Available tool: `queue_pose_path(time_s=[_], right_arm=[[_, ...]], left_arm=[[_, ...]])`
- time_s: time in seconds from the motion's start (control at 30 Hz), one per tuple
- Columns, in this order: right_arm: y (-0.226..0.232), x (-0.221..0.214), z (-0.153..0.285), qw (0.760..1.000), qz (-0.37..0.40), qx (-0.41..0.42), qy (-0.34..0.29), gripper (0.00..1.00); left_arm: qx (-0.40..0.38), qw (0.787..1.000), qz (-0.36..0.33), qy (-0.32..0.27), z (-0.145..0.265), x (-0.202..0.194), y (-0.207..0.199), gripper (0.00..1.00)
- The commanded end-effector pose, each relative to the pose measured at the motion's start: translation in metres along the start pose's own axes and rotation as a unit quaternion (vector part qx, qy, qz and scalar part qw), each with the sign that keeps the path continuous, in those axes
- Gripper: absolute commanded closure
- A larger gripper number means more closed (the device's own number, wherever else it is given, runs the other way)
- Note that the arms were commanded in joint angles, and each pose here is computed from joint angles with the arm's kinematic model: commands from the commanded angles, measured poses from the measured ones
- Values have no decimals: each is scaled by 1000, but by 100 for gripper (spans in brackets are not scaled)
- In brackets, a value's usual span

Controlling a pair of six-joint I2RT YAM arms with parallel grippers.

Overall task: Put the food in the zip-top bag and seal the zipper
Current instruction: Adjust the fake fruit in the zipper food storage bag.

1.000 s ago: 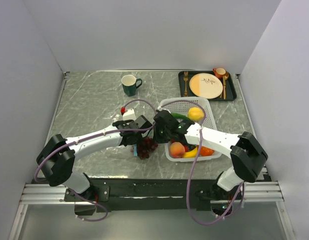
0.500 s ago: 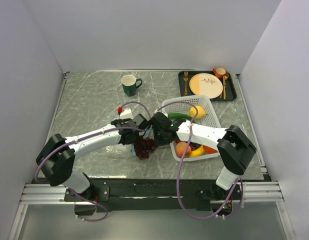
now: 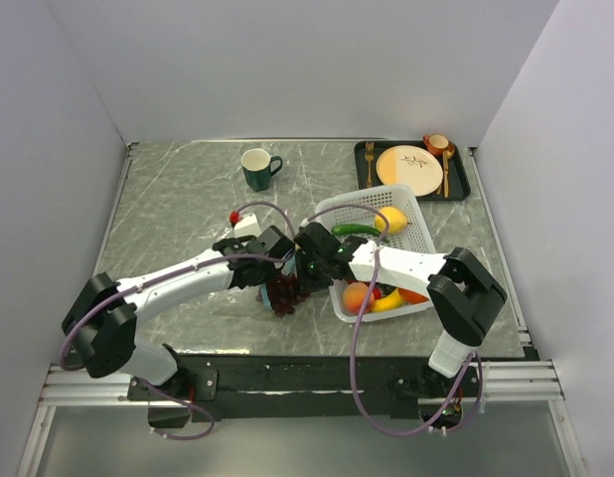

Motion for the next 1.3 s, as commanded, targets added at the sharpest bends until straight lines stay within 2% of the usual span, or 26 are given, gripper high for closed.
queue_pose_path(time_s=[0.0, 0.23, 0.4, 0.6, 0.8, 1.0, 1.27], right_arm=[[2, 5, 6, 999, -14, 0, -29, 66], [6, 22, 26, 998, -17, 1, -67, 62], [9, 28, 32, 997, -18, 4, -71, 59], [11, 27, 30, 998, -16, 4, -66, 60], [18, 22, 33, 998, -9, 5, -58, 64], [23, 4, 14, 1000, 2, 5, -23, 66], [30, 21, -13, 1000, 10, 1, -24, 66]], left_arm=[[-35, 998, 46, -25, 15, 19, -9, 99], [-24, 997, 62, -25, 13, 23, 2, 99], [-6, 996, 85, -24, 4, 25, 20, 99], [17, 992, 117, -35, -3, 38, 48, 99], [16, 992, 120, -33, -5, 40, 56, 99], [13, 993, 116, -31, -4, 40, 53, 99], [1, 993, 117, -32, 2, 43, 51, 99]])
Point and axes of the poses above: each gripper's point midway between its finger pads, its own z axis back along the fingers, its own y axis along the line the jaws close on, x = y × z, the point moved 1 cm from there along z, back along the fingers, and after that the axes turned 12 degrees about z, right-handed, at the moved point
